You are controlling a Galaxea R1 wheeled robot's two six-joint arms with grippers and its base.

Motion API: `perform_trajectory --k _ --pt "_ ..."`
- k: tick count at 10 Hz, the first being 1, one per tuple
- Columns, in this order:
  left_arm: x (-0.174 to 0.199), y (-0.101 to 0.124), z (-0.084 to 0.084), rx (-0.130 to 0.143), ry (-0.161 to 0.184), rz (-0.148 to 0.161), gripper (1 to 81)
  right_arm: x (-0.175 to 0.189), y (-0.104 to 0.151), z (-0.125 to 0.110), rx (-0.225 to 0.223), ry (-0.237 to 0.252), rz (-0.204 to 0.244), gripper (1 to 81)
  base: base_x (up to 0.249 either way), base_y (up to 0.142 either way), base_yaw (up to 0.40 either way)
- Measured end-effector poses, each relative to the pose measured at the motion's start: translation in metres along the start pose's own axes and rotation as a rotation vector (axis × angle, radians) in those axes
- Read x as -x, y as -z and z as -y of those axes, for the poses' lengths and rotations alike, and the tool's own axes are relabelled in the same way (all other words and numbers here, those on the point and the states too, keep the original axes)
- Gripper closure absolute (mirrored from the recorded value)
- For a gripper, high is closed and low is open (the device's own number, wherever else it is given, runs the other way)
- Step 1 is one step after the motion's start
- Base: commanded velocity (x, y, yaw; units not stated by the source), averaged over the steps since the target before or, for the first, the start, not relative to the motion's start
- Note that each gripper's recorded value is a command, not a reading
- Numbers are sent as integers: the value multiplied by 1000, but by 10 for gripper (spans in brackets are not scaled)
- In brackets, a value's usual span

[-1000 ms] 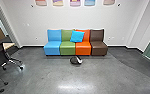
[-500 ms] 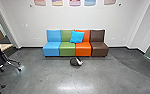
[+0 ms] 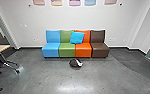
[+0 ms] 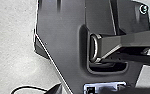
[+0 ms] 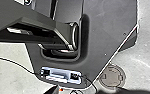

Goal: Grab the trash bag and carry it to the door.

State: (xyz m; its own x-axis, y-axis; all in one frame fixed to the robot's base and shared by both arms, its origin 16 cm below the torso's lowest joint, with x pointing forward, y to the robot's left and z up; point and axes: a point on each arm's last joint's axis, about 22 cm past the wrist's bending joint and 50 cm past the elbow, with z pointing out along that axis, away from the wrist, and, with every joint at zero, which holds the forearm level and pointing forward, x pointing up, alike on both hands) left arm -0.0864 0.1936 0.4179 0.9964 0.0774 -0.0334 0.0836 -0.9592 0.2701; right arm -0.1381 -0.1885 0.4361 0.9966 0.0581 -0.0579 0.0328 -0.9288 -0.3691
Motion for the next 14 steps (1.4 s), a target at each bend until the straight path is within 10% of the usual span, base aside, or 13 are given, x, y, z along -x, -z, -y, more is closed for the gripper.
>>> perform_trajectory --k 14 --pt "0 0 0 0 0 0 10 1 0 2 -3 0 6 10 135 0 0"
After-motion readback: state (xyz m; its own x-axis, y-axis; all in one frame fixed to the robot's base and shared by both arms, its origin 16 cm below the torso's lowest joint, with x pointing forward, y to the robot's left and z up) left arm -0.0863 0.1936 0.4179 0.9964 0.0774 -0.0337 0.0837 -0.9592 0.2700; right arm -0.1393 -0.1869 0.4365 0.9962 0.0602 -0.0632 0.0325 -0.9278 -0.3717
